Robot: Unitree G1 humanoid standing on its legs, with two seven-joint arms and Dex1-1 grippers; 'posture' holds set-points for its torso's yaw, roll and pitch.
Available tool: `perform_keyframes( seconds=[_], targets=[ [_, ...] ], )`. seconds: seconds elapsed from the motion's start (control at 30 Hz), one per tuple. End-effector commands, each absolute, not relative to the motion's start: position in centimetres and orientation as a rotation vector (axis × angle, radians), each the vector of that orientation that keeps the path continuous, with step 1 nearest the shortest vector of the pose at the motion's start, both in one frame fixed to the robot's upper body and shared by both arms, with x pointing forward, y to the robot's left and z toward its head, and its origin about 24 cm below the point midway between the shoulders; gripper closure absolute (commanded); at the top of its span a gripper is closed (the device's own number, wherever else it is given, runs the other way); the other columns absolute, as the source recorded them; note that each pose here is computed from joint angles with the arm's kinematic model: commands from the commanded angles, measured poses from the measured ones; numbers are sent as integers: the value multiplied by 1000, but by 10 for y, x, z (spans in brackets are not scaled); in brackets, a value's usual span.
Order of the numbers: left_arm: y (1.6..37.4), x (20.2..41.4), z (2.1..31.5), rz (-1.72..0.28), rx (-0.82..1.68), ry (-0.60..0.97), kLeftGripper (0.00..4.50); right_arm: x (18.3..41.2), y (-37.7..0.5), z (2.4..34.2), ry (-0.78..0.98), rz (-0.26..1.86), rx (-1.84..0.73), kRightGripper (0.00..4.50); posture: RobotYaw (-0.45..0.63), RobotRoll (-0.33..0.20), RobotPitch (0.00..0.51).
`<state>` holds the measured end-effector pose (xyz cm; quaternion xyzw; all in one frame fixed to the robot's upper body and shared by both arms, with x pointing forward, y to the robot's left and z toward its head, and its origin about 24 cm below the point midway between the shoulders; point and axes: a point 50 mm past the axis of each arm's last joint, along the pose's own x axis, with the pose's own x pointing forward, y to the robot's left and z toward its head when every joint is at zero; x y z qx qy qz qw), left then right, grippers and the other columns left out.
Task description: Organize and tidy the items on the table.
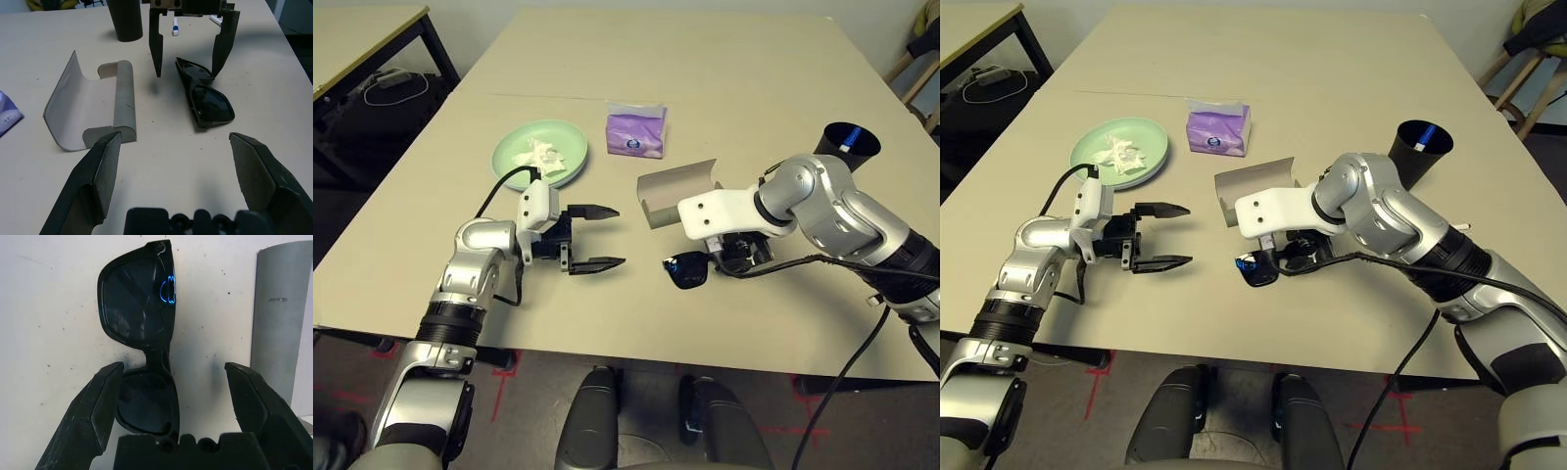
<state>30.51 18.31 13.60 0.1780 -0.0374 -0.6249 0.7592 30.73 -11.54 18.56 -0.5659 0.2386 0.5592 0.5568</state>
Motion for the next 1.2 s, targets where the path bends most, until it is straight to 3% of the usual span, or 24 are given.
perform_keyframes(
  seconds=[0.03,0.57,0.67,0.97,1.0,1.2],
  targets=[
    [179,301,131,-1377,404,-78,57,308,-113,185,574,1331,-1365,0,278,0,159],
    [178,296,131,-1389,388,-82,57,311,-109,181,580,1345,-1374,0,285,0,155],
    [178,295,132,-1392,388,-80,0,310,-111,179,590,1348,-1381,615,285,0,155],
    [177,293,133,-1400,387,-78,0,311,-120,172,630,1339,-1398,4024,287,0,154],
    [177,293,133,-1401,387,-78,0,311,-120,171,632,1339,-1399,4224,287,0,153],
    [176,293,134,-1406,388,-78,0,311,-122,170,636,1337,-1398,4215,286,0,151]
  ],
)
